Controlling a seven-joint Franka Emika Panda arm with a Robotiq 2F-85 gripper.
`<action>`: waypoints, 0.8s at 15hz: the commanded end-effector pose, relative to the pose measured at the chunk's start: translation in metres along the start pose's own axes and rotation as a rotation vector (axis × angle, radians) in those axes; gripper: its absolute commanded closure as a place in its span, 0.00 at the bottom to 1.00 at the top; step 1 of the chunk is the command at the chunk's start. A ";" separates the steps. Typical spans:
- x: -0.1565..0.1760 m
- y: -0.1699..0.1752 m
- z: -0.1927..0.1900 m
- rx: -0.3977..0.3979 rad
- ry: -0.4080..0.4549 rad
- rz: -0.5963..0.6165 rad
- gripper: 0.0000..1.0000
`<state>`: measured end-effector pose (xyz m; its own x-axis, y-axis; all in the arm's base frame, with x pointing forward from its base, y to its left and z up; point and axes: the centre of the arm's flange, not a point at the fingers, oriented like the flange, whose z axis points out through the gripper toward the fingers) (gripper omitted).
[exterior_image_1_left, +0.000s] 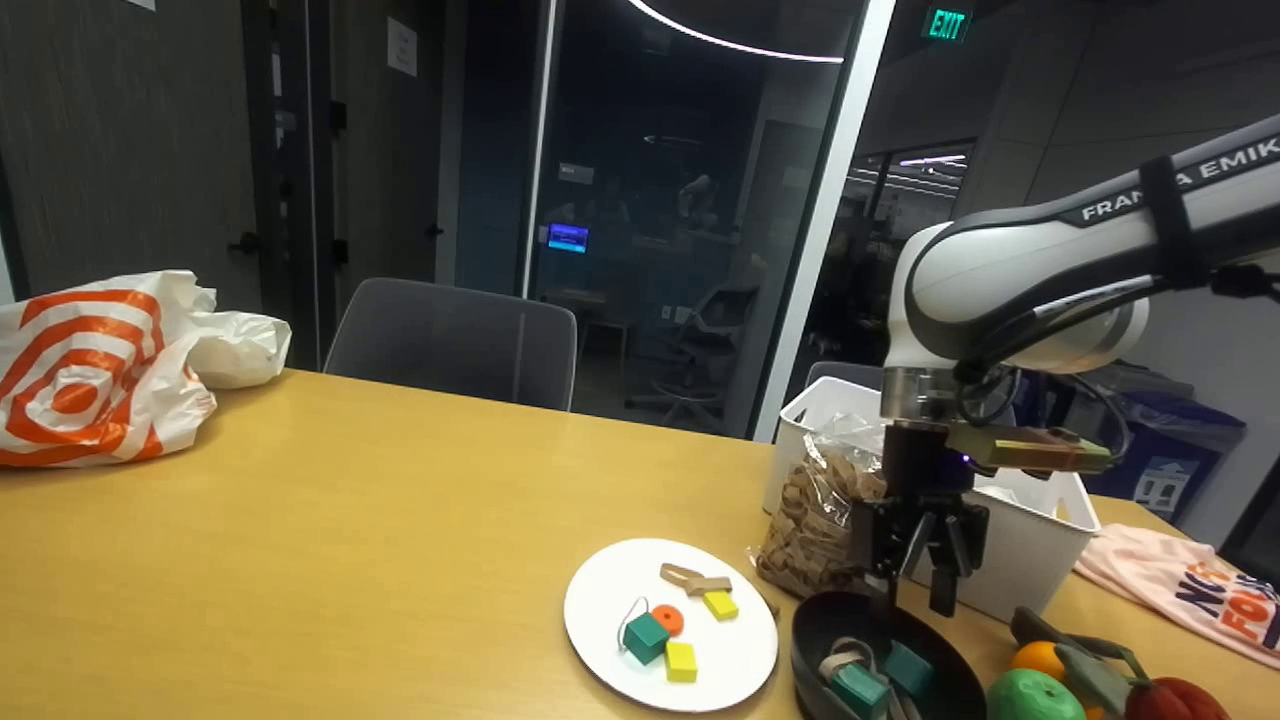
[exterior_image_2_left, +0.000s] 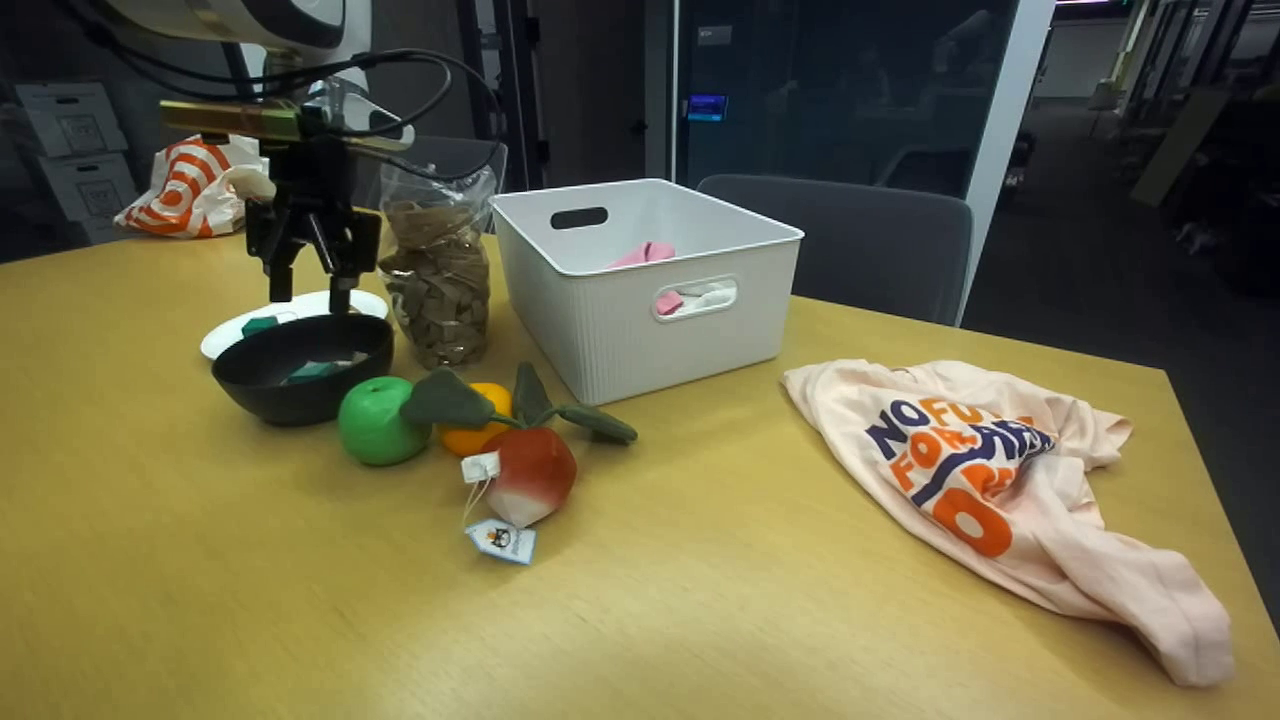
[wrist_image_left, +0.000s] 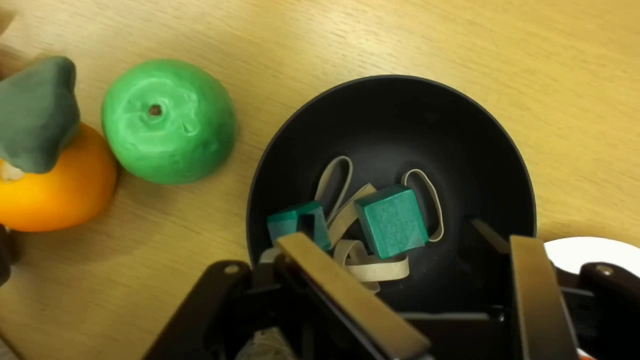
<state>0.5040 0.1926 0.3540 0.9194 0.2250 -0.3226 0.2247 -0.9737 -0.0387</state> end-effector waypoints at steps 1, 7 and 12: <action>-0.016 -0.027 -0.014 -0.012 0.039 -0.047 0.00; -0.027 -0.135 -0.007 -0.063 0.084 -0.253 0.00; -0.010 -0.197 0.003 -0.114 0.177 -0.356 0.00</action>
<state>0.4332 0.3541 0.3693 0.8253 0.5311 -0.1920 0.5342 -0.8444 -0.0396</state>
